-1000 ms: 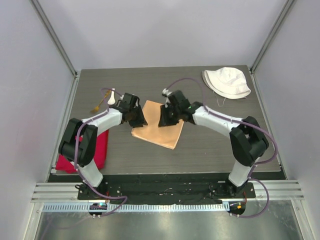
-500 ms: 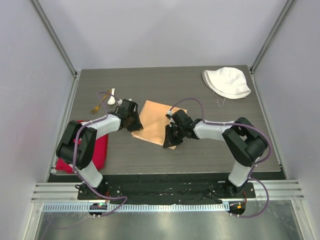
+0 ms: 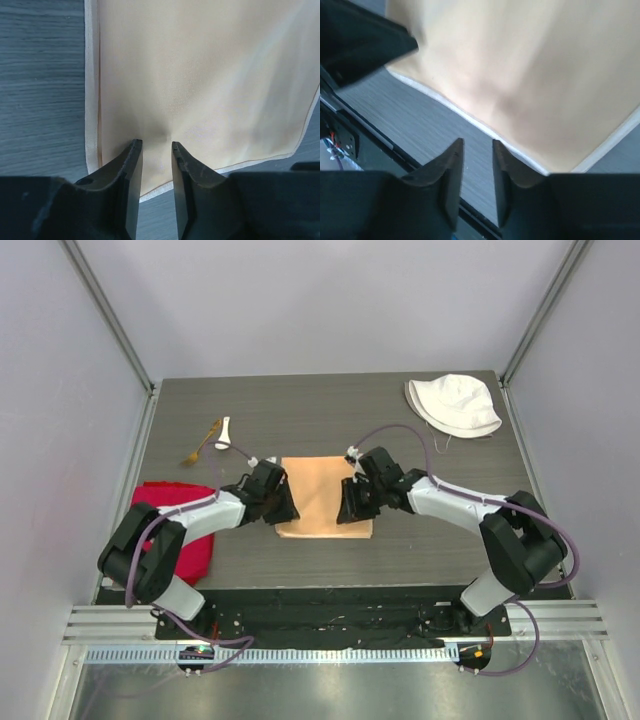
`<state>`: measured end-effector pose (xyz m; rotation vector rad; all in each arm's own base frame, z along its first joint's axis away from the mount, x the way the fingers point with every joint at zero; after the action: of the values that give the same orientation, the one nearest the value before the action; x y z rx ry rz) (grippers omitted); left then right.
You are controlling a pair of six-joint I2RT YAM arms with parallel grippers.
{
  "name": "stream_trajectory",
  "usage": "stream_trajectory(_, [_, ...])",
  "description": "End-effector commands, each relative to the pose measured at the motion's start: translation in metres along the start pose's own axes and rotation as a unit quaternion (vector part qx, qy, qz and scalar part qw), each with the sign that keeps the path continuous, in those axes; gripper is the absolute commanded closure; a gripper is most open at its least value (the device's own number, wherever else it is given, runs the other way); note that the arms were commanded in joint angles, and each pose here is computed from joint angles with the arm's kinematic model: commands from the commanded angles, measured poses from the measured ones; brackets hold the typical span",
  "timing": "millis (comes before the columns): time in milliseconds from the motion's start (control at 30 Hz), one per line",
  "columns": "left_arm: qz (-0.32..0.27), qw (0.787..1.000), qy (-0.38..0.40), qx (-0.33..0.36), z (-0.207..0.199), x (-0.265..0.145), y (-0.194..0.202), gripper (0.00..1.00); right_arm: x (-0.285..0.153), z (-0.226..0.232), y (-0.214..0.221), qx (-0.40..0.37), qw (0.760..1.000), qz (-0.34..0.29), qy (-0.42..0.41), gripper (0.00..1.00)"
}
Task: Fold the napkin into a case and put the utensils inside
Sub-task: Turn over the upper triangle folded napkin at the center of the board, then pick up the lower triangle-folded napkin from the center of the board.
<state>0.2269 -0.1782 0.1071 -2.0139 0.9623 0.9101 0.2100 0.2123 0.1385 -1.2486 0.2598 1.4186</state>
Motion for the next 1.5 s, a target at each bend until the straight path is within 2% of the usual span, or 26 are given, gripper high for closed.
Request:
stream_trajectory(0, [-0.022,0.999,-0.03,-0.002,0.003,-0.028,-0.006,0.59,0.004,0.002,-0.04,-0.081,0.997,-0.016,-0.006,0.59])
stream_trajectory(33, [-0.04,0.999,-0.024,0.004,-0.005,-0.036,-0.015,0.57,0.008,0.004,-0.041,-0.106,0.994,-0.009,-0.006,0.52])
stream_trajectory(167, [-0.079,0.997,-0.011,-0.009,-0.011,-0.075,-0.034,0.48,0.012,0.022,-0.04,-0.257,0.966,-0.008,0.036,0.41])
stream_trajectory(200, [-0.09,0.996,0.001,-0.015,-0.011,-0.088,-0.036,0.47,0.008,0.025,-0.041,-0.301,0.953,-0.016,0.036,0.4])
stream_trajectory(267, [-0.102,0.994,0.008,-0.04,-0.006,-0.1,-0.04,0.45,0.01,0.031,-0.033,-0.342,0.939,-0.027,0.018,0.38])
stream_trajectory(367, [-0.125,0.989,0.029,-0.071,0.0,-0.125,-0.04,0.43,0.012,0.038,-0.02,-0.439,0.898,-0.033,-0.009,0.35])
stream_trajectory(400, [-0.143,0.985,0.042,-0.083,0.003,-0.137,-0.041,0.43,0.014,0.037,-0.019,-0.489,0.872,-0.026,-0.003,0.35])
stream_trajectory(500, [-0.17,0.978,0.044,-0.113,0.011,-0.154,-0.039,0.42,0.018,0.04,-0.027,-0.524,0.852,-0.006,0.013,0.29])
stream_trajectory(533, [-0.183,0.974,0.056,-0.118,0.013,-0.165,-0.037,0.41,0.03,0.037,-0.026,-0.531,0.847,0.022,0.007,0.29])
stream_trajectory(633, [-0.197,0.97,0.077,-0.118,0.016,-0.177,-0.032,0.41,0.045,0.038,-0.029,-0.548,0.835,0.053,-0.013,0.33])
stream_trajectory(933, [-0.194,0.974,0.082,-0.082,0.02,-0.19,-0.026,0.41,0.066,0.038,-0.025,-0.578,0.813,0.072,-0.004,0.43])
stream_trajectory(1033, [-0.194,0.974,0.085,-0.078,0.021,-0.191,-0.025,0.41,0.067,0.039,-0.02,-0.577,0.813,0.075,-0.009,0.43])
stream_trajectory(1200, [-0.192,0.975,0.085,-0.077,0.02,-0.19,-0.025,0.41,0.083,0.034,-0.001,-0.569,0.814,0.12,-0.022,0.46])
stream_trajectory(1267, [-0.195,0.974,0.082,-0.076,0.02,-0.191,-0.026,0.4,0.086,0.034,0.004,-0.563,0.817,0.127,-0.022,0.51])
stream_trajectory(1400, [-0.193,0.976,0.072,-0.072,0.022,-0.19,-0.027,0.39,0.094,0.032,0.016,-0.543,0.828,0.14,-0.027,0.7])
stream_trajectory(1467, [-0.188,0.977,0.068,-0.072,0.022,-0.189,-0.026,0.39,0.098,0.031,0.021,-0.53,0.835,0.146,-0.018,0.74])
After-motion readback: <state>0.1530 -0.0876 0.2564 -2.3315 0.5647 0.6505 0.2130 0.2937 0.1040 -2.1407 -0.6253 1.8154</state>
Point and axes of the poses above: each gripper's point midway between its finger pads, its own x axis out along the fingers, its own z axis along the line the jaws close on, y = z × x, the point moved 10 cm from there along -x, back along the fingers, and after that the axes turned 13 degrees about -x, right-handed, at the moved point
